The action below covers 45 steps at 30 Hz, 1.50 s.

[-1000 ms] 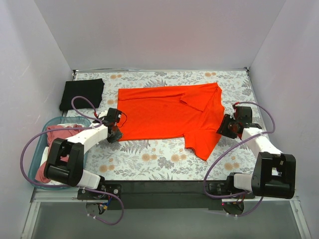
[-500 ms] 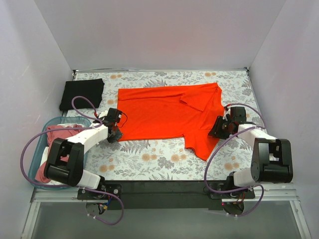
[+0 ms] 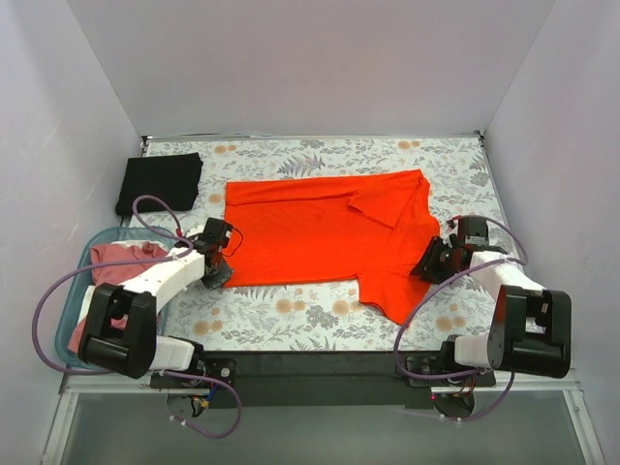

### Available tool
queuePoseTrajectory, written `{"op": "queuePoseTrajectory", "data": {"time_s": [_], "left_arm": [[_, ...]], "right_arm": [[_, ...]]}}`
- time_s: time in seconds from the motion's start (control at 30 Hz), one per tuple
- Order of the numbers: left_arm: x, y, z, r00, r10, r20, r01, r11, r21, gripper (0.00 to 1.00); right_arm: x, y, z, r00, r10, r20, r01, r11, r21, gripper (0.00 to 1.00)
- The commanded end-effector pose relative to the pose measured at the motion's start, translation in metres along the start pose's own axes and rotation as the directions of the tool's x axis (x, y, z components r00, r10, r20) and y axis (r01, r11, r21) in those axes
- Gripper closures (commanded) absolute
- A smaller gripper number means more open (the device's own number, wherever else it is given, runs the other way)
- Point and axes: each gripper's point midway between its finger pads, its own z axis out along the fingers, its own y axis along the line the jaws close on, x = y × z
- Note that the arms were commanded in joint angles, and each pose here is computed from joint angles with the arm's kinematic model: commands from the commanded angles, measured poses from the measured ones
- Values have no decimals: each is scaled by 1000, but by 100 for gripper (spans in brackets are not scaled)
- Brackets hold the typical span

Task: Fold and stack the t-shirts
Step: Fold the tshirt

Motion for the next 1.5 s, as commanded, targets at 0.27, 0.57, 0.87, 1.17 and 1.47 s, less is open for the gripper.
{"op": "queuePoseTrajectory", "data": {"time_s": [0.27,0.57,0.87,1.17,1.47], "left_arm": [[-37,-17,-46,995,-83,58,78,993,83,80],[-148,-100,-40,970,-143,197,94,967,238,57],[-212,-137,25,962,-152,229,113,978,174,60],[-220,-146,64,967,-115,227,91,990,112,66],[-209,-139,66,975,-101,199,85,993,87,71]], "right_arm": [[-36,29,-57,991,5,134,0,999,-33,54],[-139,67,-41,948,-64,312,113,983,-143,61],[-184,77,2,957,-32,290,100,970,-221,63],[-174,74,26,977,-30,213,87,961,-264,64],[-163,73,34,983,-28,179,77,959,-274,64]]}}
